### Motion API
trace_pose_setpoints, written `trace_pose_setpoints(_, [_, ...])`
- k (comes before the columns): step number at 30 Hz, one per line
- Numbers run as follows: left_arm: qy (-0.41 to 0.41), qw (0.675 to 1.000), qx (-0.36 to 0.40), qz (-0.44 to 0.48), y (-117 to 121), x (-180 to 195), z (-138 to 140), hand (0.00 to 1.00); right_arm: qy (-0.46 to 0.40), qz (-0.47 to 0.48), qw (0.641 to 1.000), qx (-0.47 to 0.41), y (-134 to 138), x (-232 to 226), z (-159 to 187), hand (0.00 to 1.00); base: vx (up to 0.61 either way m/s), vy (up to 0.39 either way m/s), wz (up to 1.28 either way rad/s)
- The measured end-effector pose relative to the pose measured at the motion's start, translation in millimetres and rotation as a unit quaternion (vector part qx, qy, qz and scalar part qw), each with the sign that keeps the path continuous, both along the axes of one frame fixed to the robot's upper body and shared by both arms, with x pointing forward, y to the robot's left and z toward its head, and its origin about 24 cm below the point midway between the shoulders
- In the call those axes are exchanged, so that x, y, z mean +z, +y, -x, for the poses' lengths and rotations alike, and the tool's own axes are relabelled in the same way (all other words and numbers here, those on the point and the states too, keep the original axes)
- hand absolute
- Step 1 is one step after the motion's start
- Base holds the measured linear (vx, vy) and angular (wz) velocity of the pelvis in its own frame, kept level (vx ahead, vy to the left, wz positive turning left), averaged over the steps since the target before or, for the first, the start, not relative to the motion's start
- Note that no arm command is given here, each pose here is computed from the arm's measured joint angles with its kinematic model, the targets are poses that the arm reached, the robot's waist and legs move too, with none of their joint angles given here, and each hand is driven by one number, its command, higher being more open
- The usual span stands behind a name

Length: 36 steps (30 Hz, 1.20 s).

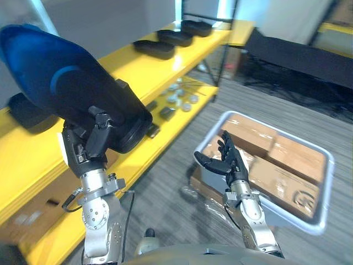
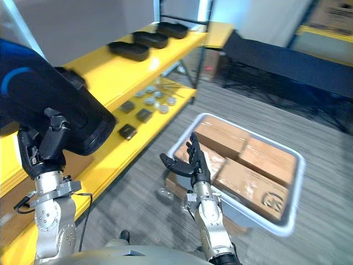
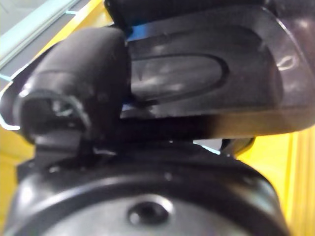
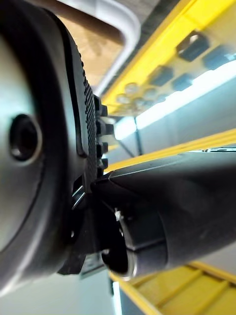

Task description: Walk over and take three plastic housings, then place them on the shelf

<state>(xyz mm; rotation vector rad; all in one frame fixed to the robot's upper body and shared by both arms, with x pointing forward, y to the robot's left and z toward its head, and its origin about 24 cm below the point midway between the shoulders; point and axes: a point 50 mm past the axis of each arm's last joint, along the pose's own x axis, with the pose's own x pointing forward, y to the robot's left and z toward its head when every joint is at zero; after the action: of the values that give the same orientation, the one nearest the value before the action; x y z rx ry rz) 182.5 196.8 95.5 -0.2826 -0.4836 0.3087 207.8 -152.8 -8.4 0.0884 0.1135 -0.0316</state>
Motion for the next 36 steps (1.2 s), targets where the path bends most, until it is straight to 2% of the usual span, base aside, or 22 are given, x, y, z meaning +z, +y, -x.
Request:
trace_pose_setpoints(3, [0.003, 1.000, -0.004, 0.006, 4, -8, 14, 0.00, -0.014, 0.041, 0.999, -0.006, -15, 6, -6, 1.00, -0.05, 0.112, 1.02])
trace_pose_setpoints(5, [0.012, 1.000, 0.005, 0.018, 9, -11, 22, 0.00, -0.024, 0.040, 0.999, -0.005, -14, 10, -10, 1.00, 0.07, 0.165, -0.19])
trace_pose_setpoints(12, [0.002, 0.999, -0.051, 0.007, 3, -9, 20, 0.00, -0.072, 0.019, 0.997, 0.028, -4, 25, -12, 1.00, 0.08, 0.083, 0.06])
trace_pose_setpoints(20, [-0.002, 0.998, -0.060, 0.020, -3, -10, 20, 0.00, -0.084, 0.018, 0.989, 0.119, 22, 26, -9, 1.00, 0.00, -0.058, 0.22])
trace_pose_setpoints(25, [-0.006, 0.998, -0.059, 0.002, 0, -4, 28, 0.00, -0.099, -0.006, 0.988, 0.116, 30, 30, -10, 1.00, -0.01, 0.037, 0.31])
trace_pose_setpoints(31, [-0.008, 0.997, -0.006, -0.071, 18, 7, 33, 0.00, -0.176, -0.030, 0.980, 0.087, 28, 51, -13, 1.00, 0.16, 0.184, 0.83])
trace_pose_setpoints(34, [-0.032, 0.997, 0.031, -0.065, 33, 16, 27, 0.00, -0.246, -0.014, 0.966, 0.083, 32, 83, -38, 1.00, 0.35, 0.104, 0.94])
trace_pose_setpoints(36, [-0.055, 0.997, 0.035, -0.050, 33, 23, 19, 0.00, -0.309, -0.004, 0.950, 0.052, 24, 110, -52, 1.00, 0.29, 0.035, 1.17])
